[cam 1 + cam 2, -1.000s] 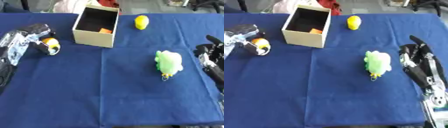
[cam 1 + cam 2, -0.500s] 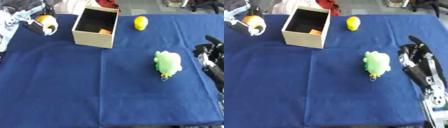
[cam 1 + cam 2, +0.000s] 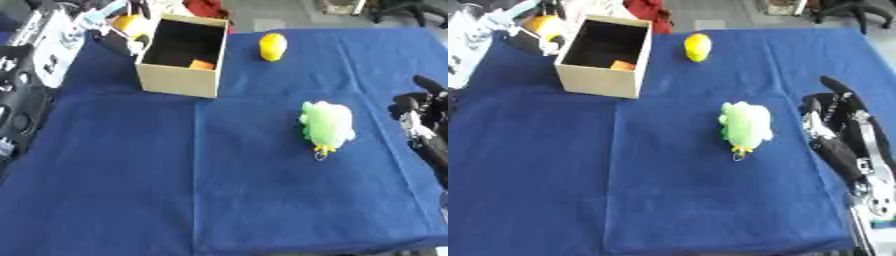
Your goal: Pick up objects on the table and place them in the box.
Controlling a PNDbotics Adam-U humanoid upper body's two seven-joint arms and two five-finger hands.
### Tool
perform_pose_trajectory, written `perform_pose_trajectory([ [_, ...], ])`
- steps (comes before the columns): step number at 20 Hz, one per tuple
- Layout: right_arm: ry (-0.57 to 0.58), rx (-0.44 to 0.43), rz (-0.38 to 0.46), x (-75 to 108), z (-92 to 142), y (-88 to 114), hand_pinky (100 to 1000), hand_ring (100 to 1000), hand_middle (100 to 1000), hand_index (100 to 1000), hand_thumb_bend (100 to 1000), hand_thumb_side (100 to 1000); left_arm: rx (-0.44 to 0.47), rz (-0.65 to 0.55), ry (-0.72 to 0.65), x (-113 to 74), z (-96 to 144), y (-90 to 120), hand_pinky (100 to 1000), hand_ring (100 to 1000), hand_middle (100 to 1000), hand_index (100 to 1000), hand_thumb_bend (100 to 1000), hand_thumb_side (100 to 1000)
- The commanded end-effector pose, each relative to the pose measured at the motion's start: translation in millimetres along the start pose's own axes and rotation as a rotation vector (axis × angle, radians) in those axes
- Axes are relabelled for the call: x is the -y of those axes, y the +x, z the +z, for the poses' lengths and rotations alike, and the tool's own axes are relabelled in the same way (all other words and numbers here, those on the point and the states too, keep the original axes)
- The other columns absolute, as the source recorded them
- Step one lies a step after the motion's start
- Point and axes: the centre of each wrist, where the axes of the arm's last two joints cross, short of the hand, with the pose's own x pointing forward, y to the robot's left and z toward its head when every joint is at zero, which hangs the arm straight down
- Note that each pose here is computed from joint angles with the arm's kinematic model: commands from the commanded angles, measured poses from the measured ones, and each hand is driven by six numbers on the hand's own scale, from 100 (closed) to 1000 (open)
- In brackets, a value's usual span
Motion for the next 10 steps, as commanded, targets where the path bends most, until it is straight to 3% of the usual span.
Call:
perform_pose_trajectory([
  [1,0.014,0.021,0.007,3.7,-4.3,4.7,698,677,642,912,100,440,-0.022,-0.029,0.066,-3.0,-8.3,3.9,742,570,569,765,287,100],
  [2,0.015,0.021,0.006,3.6,-4.3,4.6,698,677,642,912,100,440,-0.030,-0.029,0.080,0.3,-9.7,4.7,749,578,576,771,288,100],
  [3,0.015,0.020,0.006,3.7,-4.2,4.5,698,677,642,912,100,441,-0.036,-0.030,0.092,3.3,-10.5,5.0,797,648,645,825,311,144],
  [6,0.012,0.020,0.006,4.1,-4.2,4.4,699,677,642,912,100,441,-0.049,-0.029,0.116,9.1,-10.2,3.8,835,728,736,867,356,270],
  [8,0.010,0.021,0.006,4.3,-4.3,4.6,698,677,642,911,100,442,-0.061,-0.021,0.135,10.1,-8.3,1.1,846,758,771,894,410,404],
  [9,0.009,0.021,0.007,4.5,-4.3,4.6,698,677,642,912,100,443,-0.067,-0.014,0.150,9.4,-7.1,-0.5,851,768,786,905,453,513],
  [10,0.008,0.021,0.008,4.7,-4.3,4.6,698,677,642,911,100,443,-0.072,-0.002,0.169,8.0,-5.6,-2.1,853,767,788,907,463,551],
])
